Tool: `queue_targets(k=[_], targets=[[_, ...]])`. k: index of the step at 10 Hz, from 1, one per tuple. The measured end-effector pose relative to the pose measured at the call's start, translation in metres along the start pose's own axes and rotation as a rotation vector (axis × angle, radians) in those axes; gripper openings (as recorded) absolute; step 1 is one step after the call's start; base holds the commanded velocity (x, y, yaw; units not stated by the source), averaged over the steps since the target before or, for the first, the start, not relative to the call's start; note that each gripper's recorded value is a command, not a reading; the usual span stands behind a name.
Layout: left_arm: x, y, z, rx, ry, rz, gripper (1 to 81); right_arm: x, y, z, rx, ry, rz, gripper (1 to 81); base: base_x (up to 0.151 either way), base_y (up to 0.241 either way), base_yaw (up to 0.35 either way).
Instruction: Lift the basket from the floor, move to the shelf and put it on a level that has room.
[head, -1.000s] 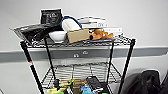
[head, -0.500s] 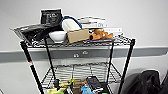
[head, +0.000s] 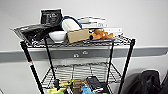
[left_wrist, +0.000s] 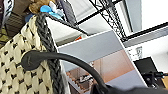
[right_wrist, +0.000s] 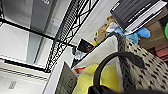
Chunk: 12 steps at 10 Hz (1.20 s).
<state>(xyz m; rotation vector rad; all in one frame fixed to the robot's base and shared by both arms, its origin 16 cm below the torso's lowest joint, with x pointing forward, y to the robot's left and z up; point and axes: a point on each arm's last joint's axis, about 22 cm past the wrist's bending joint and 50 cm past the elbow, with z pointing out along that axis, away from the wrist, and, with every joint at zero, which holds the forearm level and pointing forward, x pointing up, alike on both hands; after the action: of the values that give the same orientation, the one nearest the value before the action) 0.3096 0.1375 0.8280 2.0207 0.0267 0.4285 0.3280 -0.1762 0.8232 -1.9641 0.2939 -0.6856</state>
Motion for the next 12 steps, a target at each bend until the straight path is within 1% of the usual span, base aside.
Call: queue_targets(k=[5, 12], targets=[[0.017, 0.046, -0.011, -0.068, 0.009, 0.049, 1.0, 0.022, -0.028, -0.010, 0.039, 0.021, -0.035, 1.0, 0.000, 0.000, 0.000], [0.029, 0.091, -0.029, -0.126, 0.015, 0.098, 1.0, 0.032, -0.078, -0.033, 0.112, 0.015, -0.063, 1.0, 0.000, 0.000, 0.000]])
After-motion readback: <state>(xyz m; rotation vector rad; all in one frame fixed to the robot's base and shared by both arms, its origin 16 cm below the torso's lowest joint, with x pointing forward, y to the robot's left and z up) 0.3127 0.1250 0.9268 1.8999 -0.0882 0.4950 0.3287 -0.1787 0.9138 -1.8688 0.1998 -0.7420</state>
